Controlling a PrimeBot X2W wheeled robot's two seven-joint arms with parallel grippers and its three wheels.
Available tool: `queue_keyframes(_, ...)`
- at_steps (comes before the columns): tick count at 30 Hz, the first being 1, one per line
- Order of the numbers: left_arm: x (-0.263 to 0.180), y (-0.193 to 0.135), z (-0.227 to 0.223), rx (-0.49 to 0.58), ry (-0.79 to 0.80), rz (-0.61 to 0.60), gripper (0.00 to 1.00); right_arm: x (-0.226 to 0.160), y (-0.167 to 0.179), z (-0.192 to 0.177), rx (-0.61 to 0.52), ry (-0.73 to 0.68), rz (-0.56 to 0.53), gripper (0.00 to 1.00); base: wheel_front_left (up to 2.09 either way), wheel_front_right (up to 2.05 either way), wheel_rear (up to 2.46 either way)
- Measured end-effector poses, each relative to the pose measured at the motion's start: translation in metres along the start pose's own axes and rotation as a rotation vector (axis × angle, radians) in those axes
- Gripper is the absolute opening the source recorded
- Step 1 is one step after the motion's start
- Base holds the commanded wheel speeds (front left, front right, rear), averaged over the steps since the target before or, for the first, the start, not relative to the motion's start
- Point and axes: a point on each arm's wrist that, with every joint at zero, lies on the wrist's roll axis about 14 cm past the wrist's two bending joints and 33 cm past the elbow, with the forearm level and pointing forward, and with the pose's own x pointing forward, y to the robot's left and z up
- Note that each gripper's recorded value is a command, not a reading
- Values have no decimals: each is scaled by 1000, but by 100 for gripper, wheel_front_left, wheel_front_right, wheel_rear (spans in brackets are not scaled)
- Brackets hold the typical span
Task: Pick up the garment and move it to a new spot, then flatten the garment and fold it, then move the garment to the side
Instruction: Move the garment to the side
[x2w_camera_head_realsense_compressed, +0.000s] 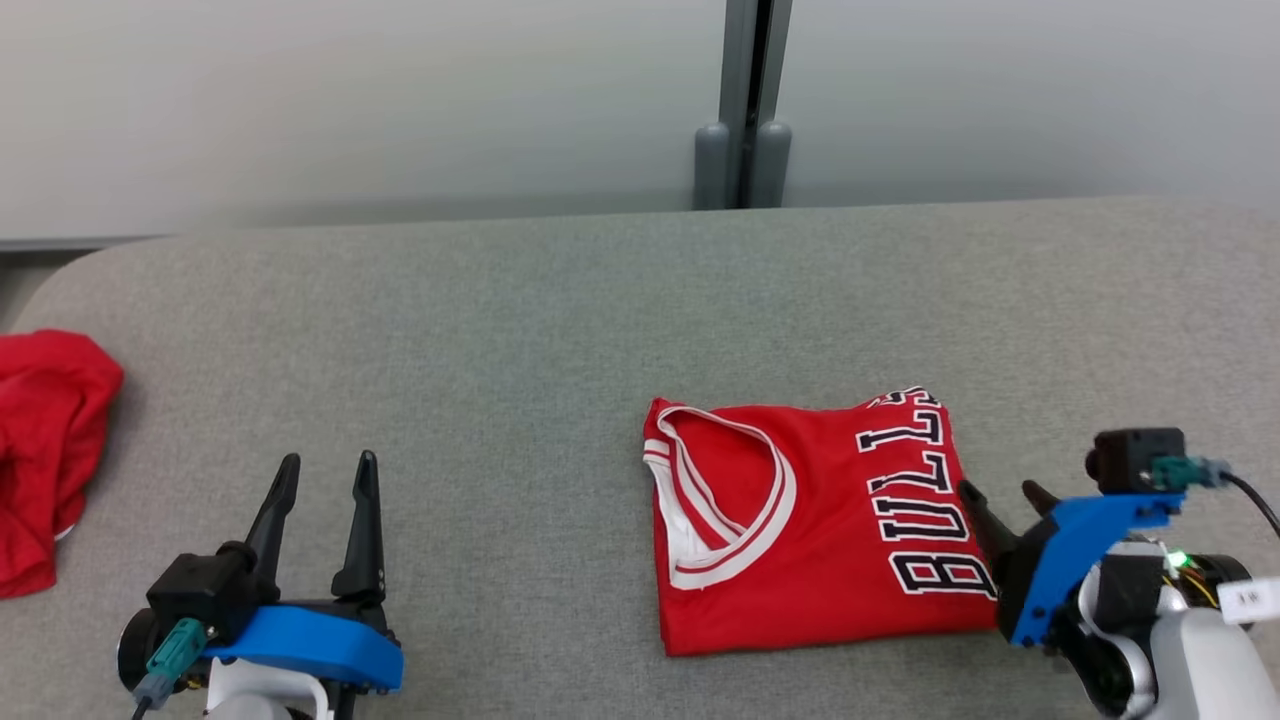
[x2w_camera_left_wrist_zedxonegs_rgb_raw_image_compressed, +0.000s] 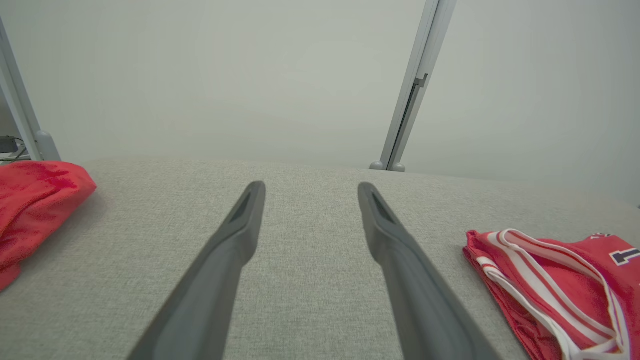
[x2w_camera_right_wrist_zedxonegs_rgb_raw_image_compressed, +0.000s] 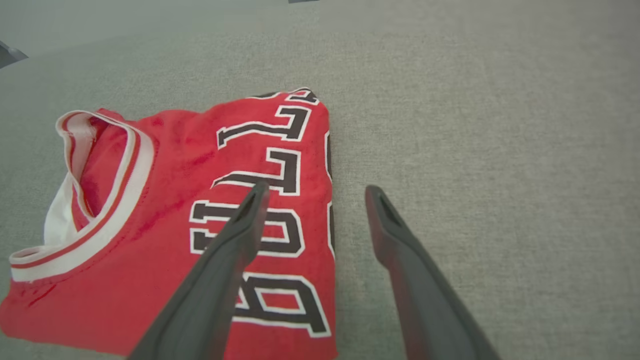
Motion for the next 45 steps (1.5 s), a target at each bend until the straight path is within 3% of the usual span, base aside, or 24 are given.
queue_keyframes(12, 12, 9, -12, 2, 34, 18, 100, 44, 9, -58, -91, 369, -7, 100, 0, 0, 0)
queue_keyframes(13, 14, 8, -12, 4, 35, 14, 100, 44, 11, -60, -104, 389, -2, 68, 0, 0, 0)
queue_keyframes(14, 18, 5, -14, 3, 40, 2, 100, 45, 20, -62, -116, 395, 32, 0, 0, 0, 0)
queue_keyframes(18, 27, -4, -20, 2, 52, -28, 100, 48, 24, -51, -205, 345, 66, 0, 0, 0, 0)
queue_keyframes(21, 45, -15, -22, 6, 51, -75, 100, 52, 9, -15, -361, 256, 65, 0, 0, 0, 0)
queue_keyframes(26, 74, -42, -33, 2, 55, -166, 100, 50, -49, 31, -490, 204, -42, 0, 0, 0, 0)
queue_keyframes(31, 104, -71, -46, 3, 58, -265, 100, 40, -123, 62, -517, 183, -206, 0, 0, 0, 0)
queue_keyframes(36, 125, -89, -64, 12, 88, -340, 100, 21, -195, 70, -487, 176, -377, 0, 0, 0, 0)
queue_keyframes(45, 138, -98, -86, 49, 139, -414, 100, 4, -257, 85, -536, 107, -536, 0, 0, 0, 0)
